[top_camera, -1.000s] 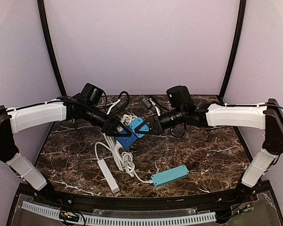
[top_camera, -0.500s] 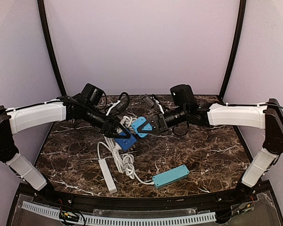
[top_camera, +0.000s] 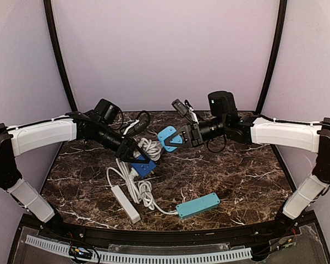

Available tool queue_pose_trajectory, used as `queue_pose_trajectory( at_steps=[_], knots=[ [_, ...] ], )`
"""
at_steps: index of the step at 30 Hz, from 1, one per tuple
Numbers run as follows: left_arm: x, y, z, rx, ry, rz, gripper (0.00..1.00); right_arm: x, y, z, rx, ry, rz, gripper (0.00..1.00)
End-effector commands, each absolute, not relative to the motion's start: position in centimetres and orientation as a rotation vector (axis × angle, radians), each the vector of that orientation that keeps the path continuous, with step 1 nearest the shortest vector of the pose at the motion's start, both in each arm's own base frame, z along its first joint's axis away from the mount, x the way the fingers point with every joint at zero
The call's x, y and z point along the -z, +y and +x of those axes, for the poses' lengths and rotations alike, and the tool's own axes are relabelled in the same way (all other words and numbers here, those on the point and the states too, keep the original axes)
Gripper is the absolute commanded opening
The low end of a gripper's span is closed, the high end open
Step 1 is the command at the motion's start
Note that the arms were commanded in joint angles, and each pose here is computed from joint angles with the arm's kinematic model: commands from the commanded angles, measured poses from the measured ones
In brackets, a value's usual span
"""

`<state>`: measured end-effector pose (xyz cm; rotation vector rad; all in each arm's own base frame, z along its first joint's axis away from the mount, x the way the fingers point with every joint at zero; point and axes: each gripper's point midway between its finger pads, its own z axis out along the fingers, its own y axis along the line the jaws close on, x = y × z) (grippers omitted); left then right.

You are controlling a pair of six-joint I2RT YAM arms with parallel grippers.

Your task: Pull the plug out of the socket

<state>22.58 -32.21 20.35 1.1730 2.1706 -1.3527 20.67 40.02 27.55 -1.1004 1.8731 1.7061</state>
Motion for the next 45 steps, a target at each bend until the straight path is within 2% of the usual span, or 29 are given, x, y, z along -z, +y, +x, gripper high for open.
queue_pose_trajectory(
  at_steps=[1, 5, 8, 14, 19, 31, 37, 42, 45],
  knots=[
    [-24.4, -32.3, 22.0, 1.382, 2.004, 1.213, 0.47, -27.0, 39.7, 22.3, -1.621, 1.903, -1.022, 0.0],
    [-25.1, -31.9, 23.2, 1.344, 1.984, 1.153, 0.45, -25.4, 37.8, 26.2, -1.355, 2.029, -0.813, 0.0],
    [-25.6, -30.2, 26.1, 1.269, 2.008, 1.0, 0.45, -23.6, 35.2, 29.0, -1.138, 2.141, -0.64, 0.0],
    [-25.8, -28.0, 29.4, 1.288, 2.051, 0.788, 0.45, -18.7, 27.9, 33.1, -0.912, 2.326, -0.277, 0.0],
    [-24.6, -27.0, 31.2, 1.245, 2.109, 0.686, 0.45, -13.0, 21.3, 34.6, -0.71, 2.482, 0.003, 0.0],
    [-22.5, -24.9, 33.6, 1.06, 2.203, 0.561, 0.45, -6.9, 17.3, 34.8, -0.775, 2.597, 0.221, 0.0],
    [-21.7, -24.1, 34.2, 0.982, 2.236, 0.533, 0.45, -5.7, 16.3, 35.0, -0.804, 2.614, 0.277, 0.0],
    [-21.6, -24.1, 34.2, 0.979, 2.241, 0.532, 0.45, -4.7, 15.7, 35.1, -0.787, 2.639, 0.313, 0.08],
    [-21.6, -24.1, 34.2, 0.981, 2.241, 0.532, 0.45, -4.3, 15.2, 35.1, -0.746, 2.647, 0.335, 0.18]
  ],
)
